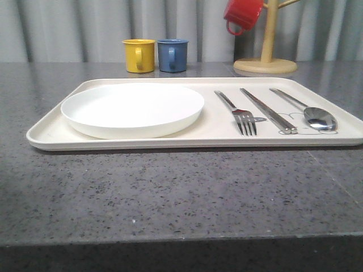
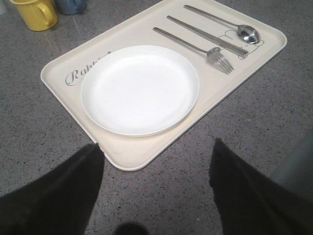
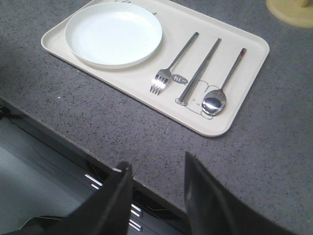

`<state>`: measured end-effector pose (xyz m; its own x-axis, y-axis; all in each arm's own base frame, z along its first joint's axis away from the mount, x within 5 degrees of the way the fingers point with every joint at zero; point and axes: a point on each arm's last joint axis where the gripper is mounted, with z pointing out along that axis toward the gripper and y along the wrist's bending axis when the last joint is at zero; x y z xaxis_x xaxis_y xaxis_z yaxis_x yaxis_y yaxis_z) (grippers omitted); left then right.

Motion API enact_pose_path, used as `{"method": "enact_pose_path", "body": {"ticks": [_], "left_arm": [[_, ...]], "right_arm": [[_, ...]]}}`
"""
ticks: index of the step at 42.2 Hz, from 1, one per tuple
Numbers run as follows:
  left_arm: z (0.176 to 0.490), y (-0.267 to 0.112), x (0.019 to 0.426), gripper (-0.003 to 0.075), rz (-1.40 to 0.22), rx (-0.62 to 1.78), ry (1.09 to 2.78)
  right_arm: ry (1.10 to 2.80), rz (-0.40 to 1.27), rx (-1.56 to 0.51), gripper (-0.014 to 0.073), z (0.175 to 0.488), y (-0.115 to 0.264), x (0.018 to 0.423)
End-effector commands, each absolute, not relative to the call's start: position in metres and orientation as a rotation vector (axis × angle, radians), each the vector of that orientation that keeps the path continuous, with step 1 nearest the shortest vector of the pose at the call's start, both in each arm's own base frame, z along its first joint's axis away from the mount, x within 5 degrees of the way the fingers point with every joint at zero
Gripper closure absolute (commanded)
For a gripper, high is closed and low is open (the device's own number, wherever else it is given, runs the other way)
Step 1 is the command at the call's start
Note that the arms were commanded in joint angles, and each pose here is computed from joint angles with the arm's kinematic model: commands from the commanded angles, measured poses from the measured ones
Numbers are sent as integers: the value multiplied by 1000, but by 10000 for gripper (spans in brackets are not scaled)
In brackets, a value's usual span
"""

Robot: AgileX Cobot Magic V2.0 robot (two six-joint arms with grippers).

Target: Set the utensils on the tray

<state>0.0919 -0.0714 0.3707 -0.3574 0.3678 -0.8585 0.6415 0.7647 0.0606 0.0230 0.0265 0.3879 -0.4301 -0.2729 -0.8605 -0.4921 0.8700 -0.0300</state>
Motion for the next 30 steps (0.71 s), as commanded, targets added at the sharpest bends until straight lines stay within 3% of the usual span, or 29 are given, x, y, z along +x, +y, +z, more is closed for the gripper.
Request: {"method": "enact_pose_path", "body": {"ticks": [1, 7, 13, 15, 30], "left_arm": [[384, -75, 94, 372, -397, 721, 1900], [384, -75, 94, 579, -397, 721, 1900], [384, -75, 94, 738, -397, 721, 1900], [384, -75, 94, 741, -397, 721, 1900], [384, -75, 94, 741, -397, 721, 1900]], "right_arm": [[1980, 295, -534, 362, 395, 29, 28], [1983, 302, -522, 500, 394, 29, 29], [1977, 330, -467, 634, 396, 29, 30], [1970, 332, -461, 667, 396, 29, 30], [1948, 331, -452, 661, 398, 29, 31]]}}
